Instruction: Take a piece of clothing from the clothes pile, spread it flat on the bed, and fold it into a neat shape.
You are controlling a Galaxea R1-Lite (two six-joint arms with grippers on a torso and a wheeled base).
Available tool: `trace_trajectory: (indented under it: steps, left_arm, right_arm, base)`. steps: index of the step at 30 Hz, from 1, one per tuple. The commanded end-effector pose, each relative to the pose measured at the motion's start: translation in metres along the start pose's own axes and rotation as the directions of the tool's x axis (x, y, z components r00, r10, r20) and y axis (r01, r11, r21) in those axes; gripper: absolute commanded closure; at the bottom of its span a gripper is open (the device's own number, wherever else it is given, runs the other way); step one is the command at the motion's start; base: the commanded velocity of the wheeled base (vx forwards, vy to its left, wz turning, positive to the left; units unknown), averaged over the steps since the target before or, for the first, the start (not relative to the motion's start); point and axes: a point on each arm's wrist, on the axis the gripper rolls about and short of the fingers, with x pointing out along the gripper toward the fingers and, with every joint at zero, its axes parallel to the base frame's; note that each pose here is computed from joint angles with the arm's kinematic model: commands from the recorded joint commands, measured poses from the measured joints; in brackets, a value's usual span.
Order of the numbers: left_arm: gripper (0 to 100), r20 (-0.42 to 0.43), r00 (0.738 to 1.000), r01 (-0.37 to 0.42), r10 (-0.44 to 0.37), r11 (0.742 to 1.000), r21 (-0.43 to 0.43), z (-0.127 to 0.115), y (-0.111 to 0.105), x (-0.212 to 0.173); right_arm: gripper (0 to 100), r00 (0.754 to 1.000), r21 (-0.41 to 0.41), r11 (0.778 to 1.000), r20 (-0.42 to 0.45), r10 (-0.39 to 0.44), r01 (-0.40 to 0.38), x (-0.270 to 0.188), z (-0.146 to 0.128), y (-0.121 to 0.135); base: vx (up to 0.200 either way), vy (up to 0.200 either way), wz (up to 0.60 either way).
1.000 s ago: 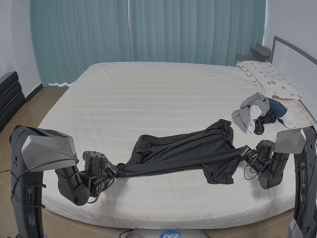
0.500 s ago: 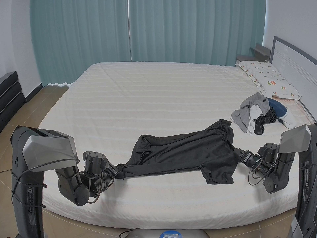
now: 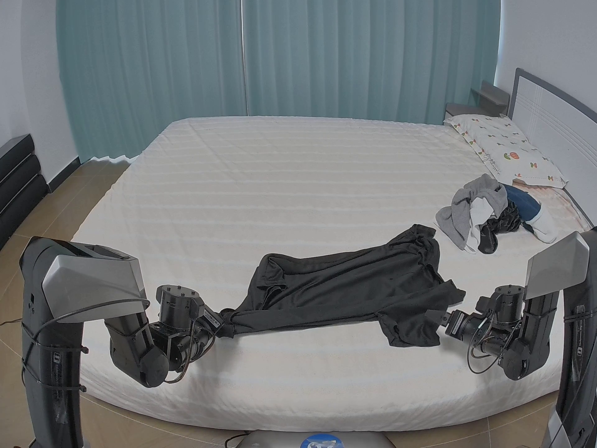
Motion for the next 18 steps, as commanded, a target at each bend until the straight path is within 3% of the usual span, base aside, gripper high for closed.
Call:
trace_trajectory:
  steps: [1, 13, 14, 18]
  left_arm:
    - [100, 0.000, 1.000, -0.001, 0.001, 1.000, 0.000, 0.000, 0.000, 0.000]
    - [100, -0.002, 1.000, 0.000, 0.000, 1.000, 0.000, 0.000, 0.000, 0.000]
    - [100, -0.002, 1.000, 0.000, 0.000, 1.000, 0.000, 0.000, 0.000, 0.000]
    - [100, -0.003, 1.000, 0.001, -0.001, 1.000, 0.001, 0.000, 0.000, -0.001]
  right_arm:
    - [0, 0.998, -0.024, 1.000, -0.059, 0.004, -0.005, 0.001, -0.014, -0.001]
    - [0, 0.995, -0.058, 0.998, -0.098, 0.022, -0.028, 0.011, -0.028, 0.005]
    - [100, 0.995, -0.058, 0.998, -0.094, 0.025, -0.030, 0.012, -0.027, 0.005]
    - [100, 0.994, -0.058, 0.998, -0.105, 0.014, -0.020, 0.008, -0.029, 0.005]
  base:
    - [0.000, 0.000, 0.00]
    - [0.000, 0.000, 0.00]
    - [0.000, 0.000, 0.00]
    - [0.000, 0.000, 0.00]
